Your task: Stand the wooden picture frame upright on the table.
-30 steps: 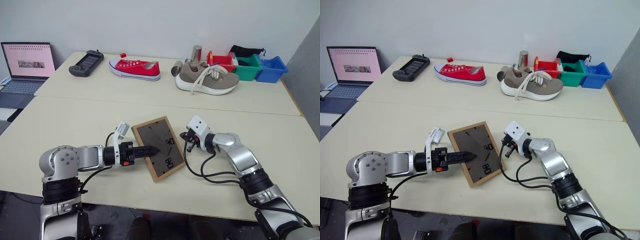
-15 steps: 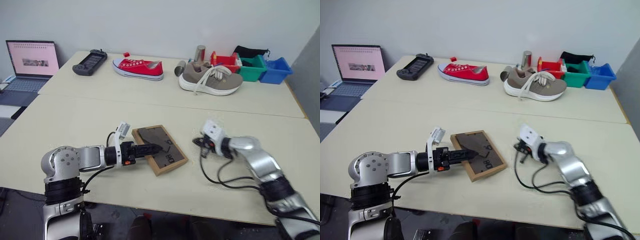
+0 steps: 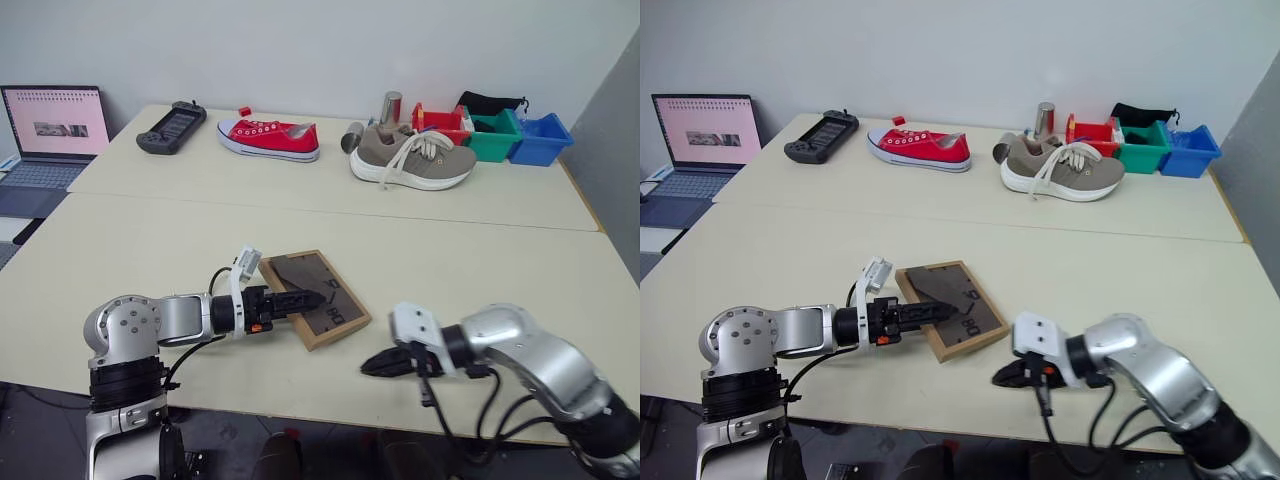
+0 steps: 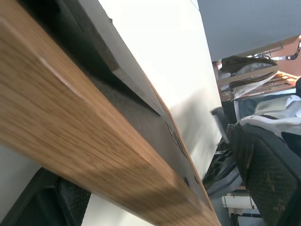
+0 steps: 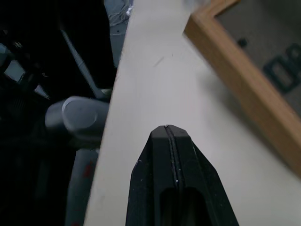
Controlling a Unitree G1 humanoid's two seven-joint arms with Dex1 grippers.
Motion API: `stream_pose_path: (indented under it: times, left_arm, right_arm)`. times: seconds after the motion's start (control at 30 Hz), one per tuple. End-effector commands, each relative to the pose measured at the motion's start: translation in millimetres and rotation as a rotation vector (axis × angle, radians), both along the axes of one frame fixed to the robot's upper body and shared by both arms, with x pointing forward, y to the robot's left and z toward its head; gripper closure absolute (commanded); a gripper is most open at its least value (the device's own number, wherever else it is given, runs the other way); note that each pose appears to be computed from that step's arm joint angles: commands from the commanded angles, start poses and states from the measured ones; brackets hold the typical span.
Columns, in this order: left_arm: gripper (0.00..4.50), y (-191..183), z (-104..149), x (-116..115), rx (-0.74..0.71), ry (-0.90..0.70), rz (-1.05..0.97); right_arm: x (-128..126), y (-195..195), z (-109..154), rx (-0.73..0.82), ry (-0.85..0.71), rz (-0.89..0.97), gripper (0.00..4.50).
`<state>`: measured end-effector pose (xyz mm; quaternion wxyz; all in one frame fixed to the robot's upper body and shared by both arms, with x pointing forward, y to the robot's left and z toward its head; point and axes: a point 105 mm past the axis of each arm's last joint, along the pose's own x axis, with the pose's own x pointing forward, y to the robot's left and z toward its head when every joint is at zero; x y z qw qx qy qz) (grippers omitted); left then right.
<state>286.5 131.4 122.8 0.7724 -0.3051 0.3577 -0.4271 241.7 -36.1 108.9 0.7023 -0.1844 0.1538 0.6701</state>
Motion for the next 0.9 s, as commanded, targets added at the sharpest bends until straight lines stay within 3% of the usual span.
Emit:
stream_pose_path:
  times: [0.03,0.17,0.5,0.7,0.9]
  left_arm:
    - [0.03,-2.3,7.4,-1.0,-0.021,-0.018,-0.024]
    - [0.03,-3.3,7.6,-0.5,-0.021,-0.019,-0.025]
    - [0.03,1.4,6.7,0.7,-0.036,-0.009,0.003]
    - [1.22,4.2,8.8,5.1,-0.049,-0.020,0.034]
    - [2.57,0.9,10.6,4.4,-0.050,-0.027,0.016]
  right_arm:
    - [29.0,14.5,20.6,0.072,-0.086,-0.098,4.50]
    - [38.2,13.7,22.4,0.078,-0.114,-0.141,4.50]
    - [-0.7,-29.0,10.5,0.007,0.063,-0.042,4.50]
    - [42.1,-47.1,9.7,-0.011,-0.045,-0.254,4.50]
    - [49.2,-51.8,14.6,0.005,-0.068,-0.280,4.50]
